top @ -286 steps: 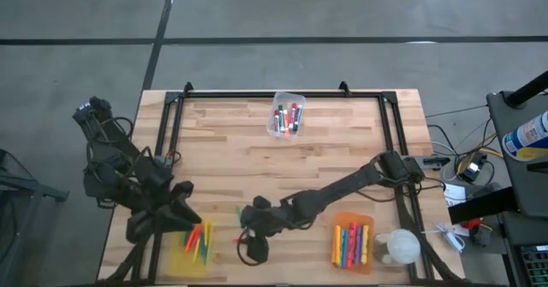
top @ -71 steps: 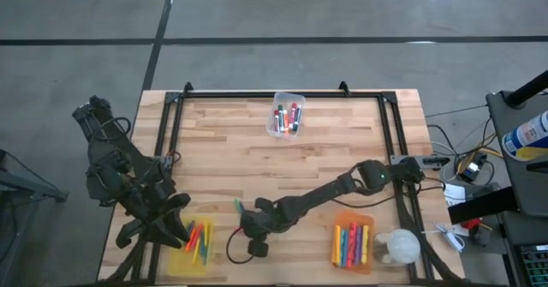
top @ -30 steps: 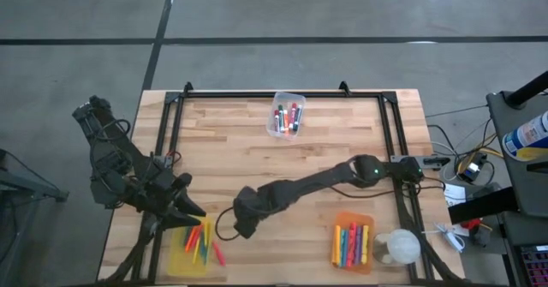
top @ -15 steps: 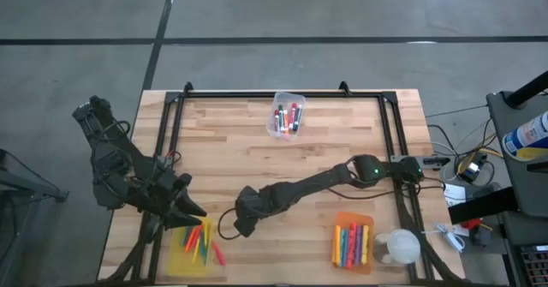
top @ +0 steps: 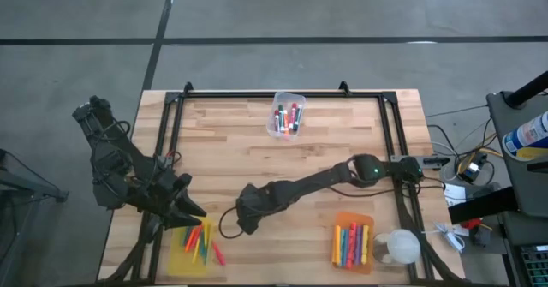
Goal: Pick & Place Markers
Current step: Put the violet highlighter into the yellow bin
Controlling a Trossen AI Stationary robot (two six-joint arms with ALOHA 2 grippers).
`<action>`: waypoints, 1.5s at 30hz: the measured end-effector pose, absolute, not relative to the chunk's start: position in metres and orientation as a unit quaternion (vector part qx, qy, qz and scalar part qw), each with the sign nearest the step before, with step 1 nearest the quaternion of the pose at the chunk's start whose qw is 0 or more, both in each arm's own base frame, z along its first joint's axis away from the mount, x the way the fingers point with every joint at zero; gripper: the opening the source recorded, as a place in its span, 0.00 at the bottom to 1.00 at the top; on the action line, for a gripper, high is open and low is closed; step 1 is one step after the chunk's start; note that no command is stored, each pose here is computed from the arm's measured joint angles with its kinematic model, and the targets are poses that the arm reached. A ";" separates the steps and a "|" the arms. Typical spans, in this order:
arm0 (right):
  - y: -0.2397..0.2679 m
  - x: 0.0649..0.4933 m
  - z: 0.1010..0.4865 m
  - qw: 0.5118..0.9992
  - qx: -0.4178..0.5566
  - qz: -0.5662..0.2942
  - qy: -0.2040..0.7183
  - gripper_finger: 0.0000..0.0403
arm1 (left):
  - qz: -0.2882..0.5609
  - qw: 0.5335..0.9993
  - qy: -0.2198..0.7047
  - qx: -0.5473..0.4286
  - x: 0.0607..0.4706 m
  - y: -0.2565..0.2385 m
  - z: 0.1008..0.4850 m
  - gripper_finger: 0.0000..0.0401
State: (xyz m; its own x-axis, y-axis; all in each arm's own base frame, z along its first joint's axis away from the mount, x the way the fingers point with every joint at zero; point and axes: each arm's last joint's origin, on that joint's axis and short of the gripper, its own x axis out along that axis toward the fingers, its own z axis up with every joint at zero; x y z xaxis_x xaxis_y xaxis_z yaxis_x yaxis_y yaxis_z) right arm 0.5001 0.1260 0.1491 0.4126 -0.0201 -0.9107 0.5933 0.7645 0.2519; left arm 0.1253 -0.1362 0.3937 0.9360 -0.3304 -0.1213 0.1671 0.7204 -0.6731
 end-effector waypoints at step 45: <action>0.124 0.513 0.132 0.802 0.244 -0.164 0.521 0.35 | -0.148 0.918 0.125 -0.347 0.125 -0.137 0.393 0.28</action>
